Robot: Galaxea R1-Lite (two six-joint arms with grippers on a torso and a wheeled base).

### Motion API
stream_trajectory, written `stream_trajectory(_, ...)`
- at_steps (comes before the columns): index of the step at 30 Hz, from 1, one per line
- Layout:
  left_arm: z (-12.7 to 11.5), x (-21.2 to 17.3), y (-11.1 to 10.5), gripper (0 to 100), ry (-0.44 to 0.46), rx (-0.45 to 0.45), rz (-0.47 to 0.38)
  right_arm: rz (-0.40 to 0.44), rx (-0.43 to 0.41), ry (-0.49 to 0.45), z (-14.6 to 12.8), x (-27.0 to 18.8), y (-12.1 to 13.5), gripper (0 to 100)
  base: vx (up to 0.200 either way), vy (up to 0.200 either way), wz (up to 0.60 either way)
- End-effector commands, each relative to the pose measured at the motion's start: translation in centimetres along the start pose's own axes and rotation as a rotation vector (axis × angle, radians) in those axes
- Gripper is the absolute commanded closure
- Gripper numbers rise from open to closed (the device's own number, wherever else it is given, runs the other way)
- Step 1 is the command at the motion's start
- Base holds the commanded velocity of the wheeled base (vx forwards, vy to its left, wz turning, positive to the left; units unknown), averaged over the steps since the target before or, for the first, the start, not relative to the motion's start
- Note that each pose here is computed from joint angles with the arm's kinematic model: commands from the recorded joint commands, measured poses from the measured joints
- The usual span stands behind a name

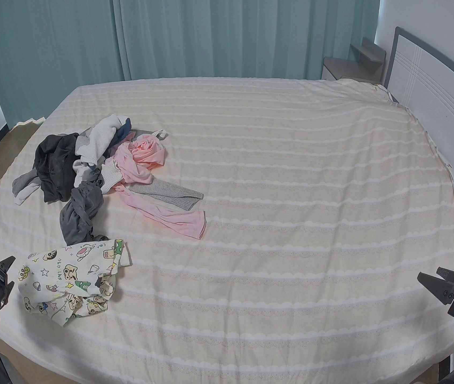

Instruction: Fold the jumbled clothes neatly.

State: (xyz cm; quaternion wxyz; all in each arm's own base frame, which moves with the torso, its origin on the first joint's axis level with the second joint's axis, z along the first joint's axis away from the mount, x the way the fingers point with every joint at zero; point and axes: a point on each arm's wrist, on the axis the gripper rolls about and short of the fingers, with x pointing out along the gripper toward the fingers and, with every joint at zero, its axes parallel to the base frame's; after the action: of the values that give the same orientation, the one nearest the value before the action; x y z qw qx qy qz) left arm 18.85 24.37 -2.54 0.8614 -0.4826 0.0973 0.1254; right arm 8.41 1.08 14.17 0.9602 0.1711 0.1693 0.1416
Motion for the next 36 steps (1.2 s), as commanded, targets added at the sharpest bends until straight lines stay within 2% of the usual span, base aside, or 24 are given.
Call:
stream_trajectory(1, 1.4, -1.0, -0.6, 0, -0.047, 0.082, -0.028, -0.007, -0.003, -0.020, 0.2, -0.2, 0.0, 0, 0.000, 0.000, 0.00)
stream_trajectory(4, 2.4, -1.7, -2.4, 0, -0.039, 0.132, -0.107, -0.003, -0.007, -0.033, 0.3, -0.3, 0.1, 0, 0.000, 0.000, 0.00)
stream_trajectory(7, 3.8, -2.9, -5.5, 0, -0.031, 0.169, -0.220, 0.002, -0.013, -0.047, 0.4, -0.5, 0.2, 0, 0.000, 0.000, 0.00)
stream_trajectory(8, 3.9, -3.0, -5.7, 0, -0.032, 0.172, -0.225, 0.002, -0.013, -0.047, 0.4, -0.5, 0.2, 0, 0.000, 0.000, 0.00)
stream_trajectory(9, 4.8, -4.0, -7.8, 0, -0.046, 0.184, -0.277, 0.006, -0.018, -0.054, 0.4, -0.6, 0.2, 0, 0.000, 0.000, 0.00)
stream_trajectory(10, 4.8, -4.0, -7.8, 0, -0.046, 0.184, -0.277, 0.006, -0.018, -0.054, 0.4, -0.6, 0.2, 0, 0.000, 0.000, 0.00)
stream_trajectory(12, 6.0, -6.0, -11.7, 0, -0.037, 0.212, -0.384, 0.012, -0.025, -0.068, 0.5, -0.8, 0.3, 0, 0.000, 0.000, 0.00)
stream_trajectory(14, 6.1, -6.9, -13.0, 0, -0.016, 0.224, -0.422, 0.011, -0.031, -0.073, 0.6, -0.9, 0.4, 0, 0.000, 0.000, 0.00)
stream_trajectory(15, 6.0, -8.3, -15.1, 0, 0.017, 0.276, -0.482, 0.014, -0.039, -0.082, 0.7, -1.0, 0.4, 0, 0.000, 0.000, 0.00)
stream_trajectory(18, 4.6, -10.9, -17.7, 0, 0.073, 0.355, -0.553, 0.027, -0.060, -0.114, 0.7, -1.6, 0.6, 0, 0.000, 0.000, 0.00)
stream_trajectory(21, 4.1, -11.3, -18.3, 0, 0.094, 0.371, -0.572, 0.031, -0.065, -0.123, 0.7, -1.8, 0.7, 0, 0.000, 0.000, 0.00)
stream_trajectory(22, 0.3, -12.3, -21.7, 0, 0.257, 0.454, -0.723, 0.052, -0.099, -0.175, 0.8, -2.8, 1.1, 0, 0.000, 0.000, 0.00)
stream_trajectory(24, -1.7, -12.9, -23.1, 0, 0.352, 0.492, -0.808, 0.051, -0.125, -0.184, 0.5, -3.1, 1.1, 0, 0.000, 0.000, 0.00)
stream_trajectory(25, -2.0, -13.0, -23.3, 0, 0.369, 0.499, -0.823, 0.051, -0.129, -0.184, 0.3, -3.2, 1.1, 0, 0.000, 0.000, 0.00)
stream_trajectory(26, -3.6, -13.8, -24.5, 0, 0.460, 0.548, -0.909, 0.034, -0.149, -0.184, -0.4, -3.6, 0.9, 0, 0.000, 0.000, 0.00)
stream_trajectory(28, -5.1, -14.8, -25.2, 0, 0.560, 0.590, -0.989, 0.023, -0.155, -0.201, -1.2, -4.5, 0.9, 0, 0.000, 0.000, 0.00)
stream_trajectory(30, -6.3, -15.5, -25.4, 0, 0.602, 0.600, -1.030, 0.022, -0.158, -0.217, -1.8, -5.2, 0.9, 0, 0.000, 0.000, 0.00)
stream_trajectory(31, -7.8, -16.5, -25.7, 0, 0.651, 0.612, -1.089, 0.030, -0.168, -0.236, -2.9, -6.3, 0.9, 0, 0.000, 0.000, 0.00)
stream_trajectory(34, -10.1, -19.0, -25.5, 0, 0.709, 0.638, -1.174, 0.037, -0.196, -0.255, -4.9, -8.1, 0.9, 0, 0.000, 0.000, 0.00)
stream_trajectory(36, -10.8, -20.5, -25.7, 0, 0.750, 0.631, -1.208, 0.035, -0.229, -0.258, -6.2, -8.8, 0.7, 0, 0.000, 0.000, 0.00)
